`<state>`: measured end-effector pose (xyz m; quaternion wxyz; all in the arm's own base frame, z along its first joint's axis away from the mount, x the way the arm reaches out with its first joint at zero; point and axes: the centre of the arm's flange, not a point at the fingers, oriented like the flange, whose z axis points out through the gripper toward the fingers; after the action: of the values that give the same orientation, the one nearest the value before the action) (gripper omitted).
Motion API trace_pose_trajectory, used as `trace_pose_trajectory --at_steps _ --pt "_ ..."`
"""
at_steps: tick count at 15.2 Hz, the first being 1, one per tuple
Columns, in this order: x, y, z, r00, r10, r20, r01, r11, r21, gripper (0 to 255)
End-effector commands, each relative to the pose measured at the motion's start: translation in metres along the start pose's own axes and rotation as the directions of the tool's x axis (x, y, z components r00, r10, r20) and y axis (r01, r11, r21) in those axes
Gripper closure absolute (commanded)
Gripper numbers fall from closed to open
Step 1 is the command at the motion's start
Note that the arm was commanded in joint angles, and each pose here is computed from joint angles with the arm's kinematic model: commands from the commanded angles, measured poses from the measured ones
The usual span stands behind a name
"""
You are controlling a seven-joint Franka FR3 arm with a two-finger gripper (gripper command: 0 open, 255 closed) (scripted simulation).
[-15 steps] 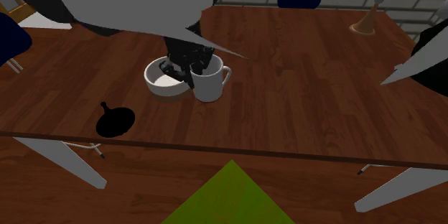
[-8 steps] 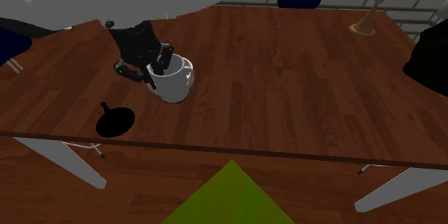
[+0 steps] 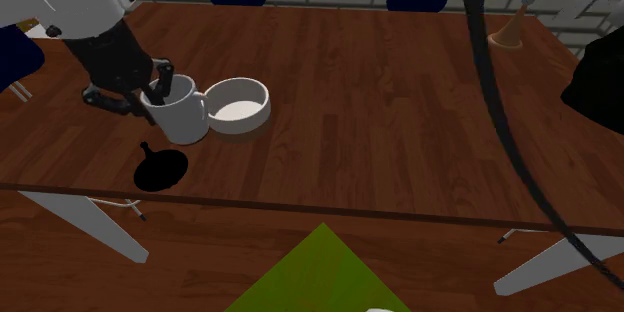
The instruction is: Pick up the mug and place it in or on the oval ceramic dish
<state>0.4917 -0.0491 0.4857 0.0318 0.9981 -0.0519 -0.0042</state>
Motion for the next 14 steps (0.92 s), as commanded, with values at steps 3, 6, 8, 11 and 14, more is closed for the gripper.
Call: trace_pose_trajectory --at_steps 3,6,8,11,14 --pt "0.027 -0.043 -0.006 1.000 0.001 0.000 -0.001 1.000 0.001 255" --pt "0.048 -0.077 -0.010 1.000 0.001 0.000 -0.001 1.000 0.001 255" --pt "0.050 -0.080 -0.006 1.000 0.001 0.000 -0.001 1.000 0.001 255" --pt "0.050 -0.081 0.010 1.000 0.001 0.000 -0.001 1.000 0.001 255" --pt "0.050 -0.082 0.026 1.000 0.001 0.000 -0.001 1.000 0.001 255"
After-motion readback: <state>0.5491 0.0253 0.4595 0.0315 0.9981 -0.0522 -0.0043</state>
